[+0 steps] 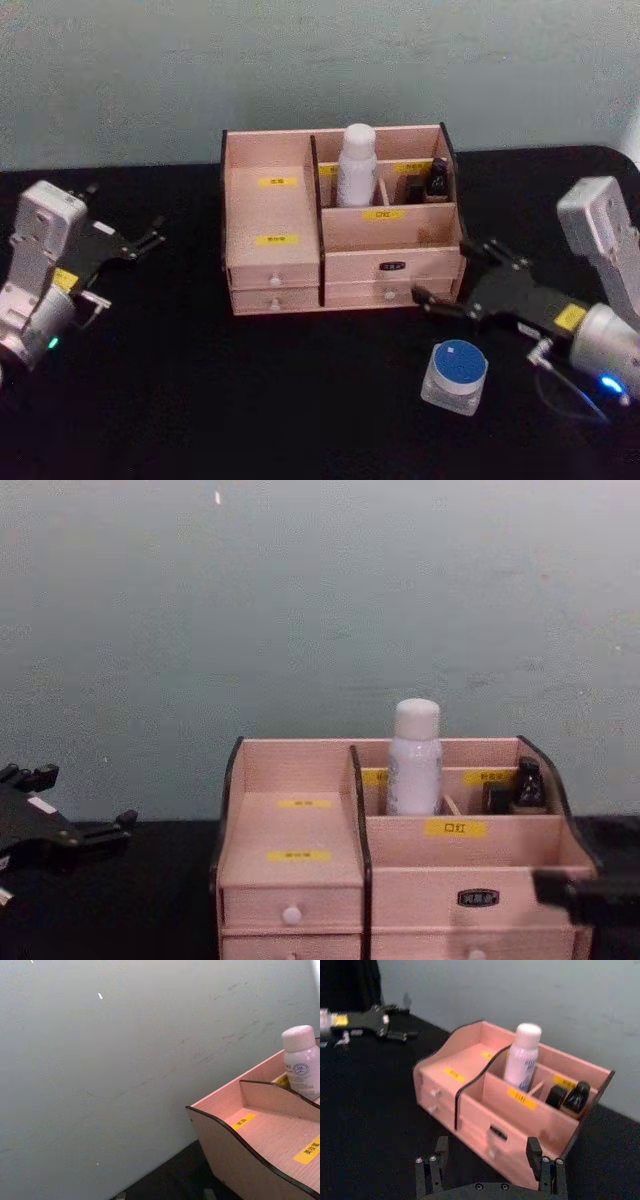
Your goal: Pick up the facial cleanser and watermelon frost from the table and place them into the tiered storage box.
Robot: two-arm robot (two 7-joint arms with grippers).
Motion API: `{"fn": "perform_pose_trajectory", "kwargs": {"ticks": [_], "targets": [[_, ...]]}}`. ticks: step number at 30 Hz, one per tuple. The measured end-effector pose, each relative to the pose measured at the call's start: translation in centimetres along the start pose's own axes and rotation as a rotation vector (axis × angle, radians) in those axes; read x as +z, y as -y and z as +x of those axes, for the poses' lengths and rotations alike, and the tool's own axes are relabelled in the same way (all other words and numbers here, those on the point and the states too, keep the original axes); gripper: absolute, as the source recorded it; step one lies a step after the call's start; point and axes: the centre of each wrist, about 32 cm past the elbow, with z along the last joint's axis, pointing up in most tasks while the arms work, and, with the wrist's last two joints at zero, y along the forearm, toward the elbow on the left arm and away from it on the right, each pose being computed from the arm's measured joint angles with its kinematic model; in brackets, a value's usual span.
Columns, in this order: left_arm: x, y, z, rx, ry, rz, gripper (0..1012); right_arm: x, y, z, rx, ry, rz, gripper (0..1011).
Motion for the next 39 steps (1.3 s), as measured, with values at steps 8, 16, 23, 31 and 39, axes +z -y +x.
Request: {"fn": "perform_pose_trajectory", "kwargs": {"ticks": [8,16,23,31,39], "targets": [[0.00,0.00,0.00,0.000,0.000,0.000,1001,-0.9,2.4,-0.9,0.026,0.004,-0.119,1000],[0.00,0.00,0.00,0.000,0.000,0.000,1001,-1.1,2.7,-1.2,0.040,-0.003,-0.200,1000],[0.00,0.00,0.00,0.000,0.000,0.000,1001,-1.1,2.6,-1.3,0.043,-0.003,-0.237,1000],[0.00,0.00,0.00,0.000,0.000,0.000,1001,-1.0,2.5,-1.4,0.055,0.000,-0.267,1000],[0.00,0.00,0.00,0.000,0.000,0.000,1001,-1.1,2.3,-1.4,0.051,0.002,-0.302,1000]]}}
